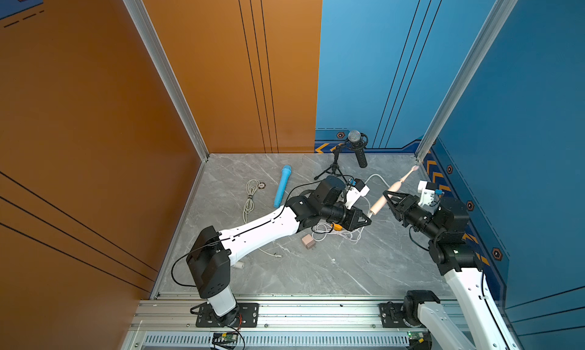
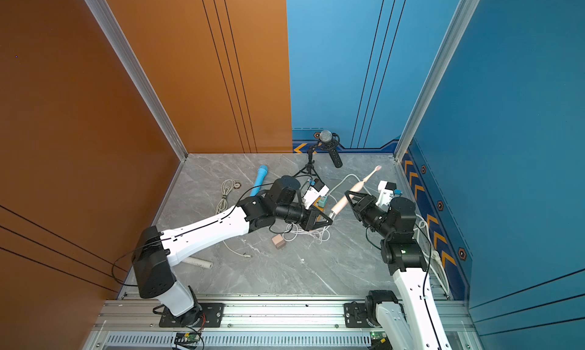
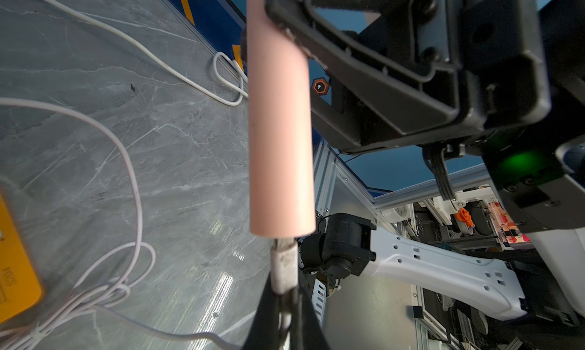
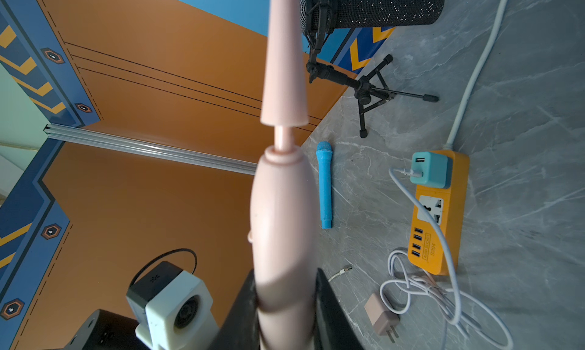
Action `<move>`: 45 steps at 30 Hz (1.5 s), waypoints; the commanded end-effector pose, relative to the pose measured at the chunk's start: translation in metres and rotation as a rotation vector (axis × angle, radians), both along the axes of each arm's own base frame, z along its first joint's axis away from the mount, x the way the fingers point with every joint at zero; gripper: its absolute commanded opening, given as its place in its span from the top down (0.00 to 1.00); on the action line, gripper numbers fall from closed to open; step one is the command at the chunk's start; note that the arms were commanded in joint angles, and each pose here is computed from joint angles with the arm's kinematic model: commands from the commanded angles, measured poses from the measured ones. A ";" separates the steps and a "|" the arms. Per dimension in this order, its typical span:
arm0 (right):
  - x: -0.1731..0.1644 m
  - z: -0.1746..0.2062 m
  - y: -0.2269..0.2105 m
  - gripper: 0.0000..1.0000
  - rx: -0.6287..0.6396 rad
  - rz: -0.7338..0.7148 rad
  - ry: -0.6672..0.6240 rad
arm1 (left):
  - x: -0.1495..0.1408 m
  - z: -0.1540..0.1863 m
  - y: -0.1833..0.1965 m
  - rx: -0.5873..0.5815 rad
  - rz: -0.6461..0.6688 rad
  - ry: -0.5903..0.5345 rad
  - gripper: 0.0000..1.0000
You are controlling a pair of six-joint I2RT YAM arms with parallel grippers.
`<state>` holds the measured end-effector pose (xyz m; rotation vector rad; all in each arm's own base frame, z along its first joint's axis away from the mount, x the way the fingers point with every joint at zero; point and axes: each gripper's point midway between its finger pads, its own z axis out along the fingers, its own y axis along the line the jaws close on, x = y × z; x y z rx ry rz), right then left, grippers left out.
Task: Charge the electric toothbrush
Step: Insert the charging cable into the electric toothbrush.
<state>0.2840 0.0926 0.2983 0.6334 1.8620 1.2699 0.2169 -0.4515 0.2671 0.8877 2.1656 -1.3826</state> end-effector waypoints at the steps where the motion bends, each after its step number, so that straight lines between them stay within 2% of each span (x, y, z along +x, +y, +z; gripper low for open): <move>1: -0.007 0.009 0.009 0.99 -0.020 0.056 -0.027 | 0.001 0.015 -0.005 -0.033 -0.025 -0.041 1.00; 9: -0.008 0.011 0.011 1.00 -0.008 0.070 -0.036 | -0.006 0.013 -0.010 -0.037 -0.069 -0.028 1.00; 14: -0.010 0.019 0.014 1.00 0.000 0.091 -0.067 | 0.002 0.009 -0.009 -0.028 -0.048 -0.027 1.00; 31: -0.018 0.002 0.023 1.00 -0.039 0.164 -0.057 | 0.007 0.009 0.007 -0.007 -0.040 -0.035 1.00; 39: -0.023 -0.010 0.028 1.00 -0.097 0.212 -0.063 | 0.002 0.023 0.006 -0.037 -0.079 -0.066 1.00; 45: -0.028 -0.029 0.034 1.00 -0.134 0.254 -0.040 | 0.009 0.055 0.005 -0.085 -0.072 -0.144 1.00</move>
